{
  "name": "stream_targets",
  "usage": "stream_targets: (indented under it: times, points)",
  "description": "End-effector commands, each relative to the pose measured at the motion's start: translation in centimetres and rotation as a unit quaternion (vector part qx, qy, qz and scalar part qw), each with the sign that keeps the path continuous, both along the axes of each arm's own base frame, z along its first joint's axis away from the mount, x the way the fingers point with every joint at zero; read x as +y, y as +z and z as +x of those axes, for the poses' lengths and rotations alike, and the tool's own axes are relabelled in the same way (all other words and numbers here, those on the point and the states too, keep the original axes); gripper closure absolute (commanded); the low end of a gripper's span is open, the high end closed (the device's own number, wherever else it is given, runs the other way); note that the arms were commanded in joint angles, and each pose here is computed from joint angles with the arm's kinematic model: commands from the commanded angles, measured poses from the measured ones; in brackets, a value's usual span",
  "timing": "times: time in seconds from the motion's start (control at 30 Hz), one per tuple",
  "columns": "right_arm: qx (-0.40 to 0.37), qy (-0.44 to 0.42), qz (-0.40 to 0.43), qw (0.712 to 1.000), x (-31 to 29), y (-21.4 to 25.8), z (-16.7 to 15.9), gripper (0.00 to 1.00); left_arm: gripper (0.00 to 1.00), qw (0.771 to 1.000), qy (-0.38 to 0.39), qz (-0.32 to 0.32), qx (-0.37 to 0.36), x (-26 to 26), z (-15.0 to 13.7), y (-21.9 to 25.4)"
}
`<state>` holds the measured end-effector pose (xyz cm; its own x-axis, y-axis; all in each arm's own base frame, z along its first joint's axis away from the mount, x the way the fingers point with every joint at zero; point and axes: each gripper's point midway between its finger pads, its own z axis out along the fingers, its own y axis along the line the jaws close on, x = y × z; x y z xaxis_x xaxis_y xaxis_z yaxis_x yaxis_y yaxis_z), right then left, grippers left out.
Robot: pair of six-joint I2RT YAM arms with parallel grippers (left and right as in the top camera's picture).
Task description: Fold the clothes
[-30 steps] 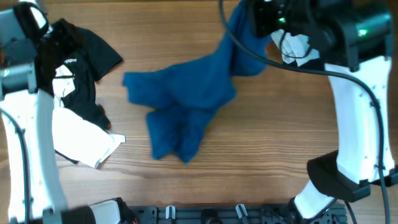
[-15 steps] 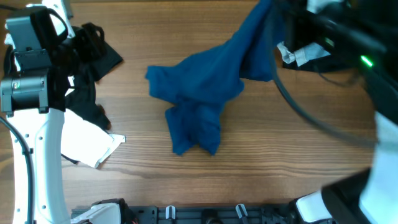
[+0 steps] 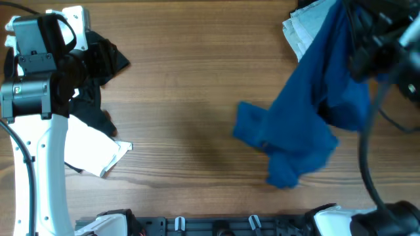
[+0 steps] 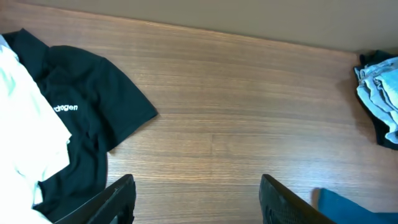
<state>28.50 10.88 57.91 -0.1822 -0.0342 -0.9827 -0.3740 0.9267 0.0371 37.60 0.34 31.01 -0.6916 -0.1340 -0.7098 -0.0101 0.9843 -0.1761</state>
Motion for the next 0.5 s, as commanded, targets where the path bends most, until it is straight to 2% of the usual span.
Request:
stream_targets:
  times: [0.0,0.13,0.27,0.47]
  points:
    - [0.049,-0.029,0.007,0.998,1.3,-3.0,5.8,0.96,0.36,1.0,-0.015,0.006,-0.008,-0.4,0.2,0.3]
    - [0.099,-0.016,0.005,0.995,4.2,-7.5,12.3,0.96,0.36,1.0,-0.015,0.006,-0.007,-0.3,0.2,0.2]
    - [0.104,-0.007,0.02,0.994,6.5,-10.1,17.6,0.96,0.35,1.0,-0.016,0.005,-0.003,-0.4,0.4,-0.1]
    - [0.103,-0.009,0.015,0.994,7.6,-12.3,21.1,0.96,0.36,0.999,-0.043,-0.02,0.01,-1.8,0.9,-1.0]
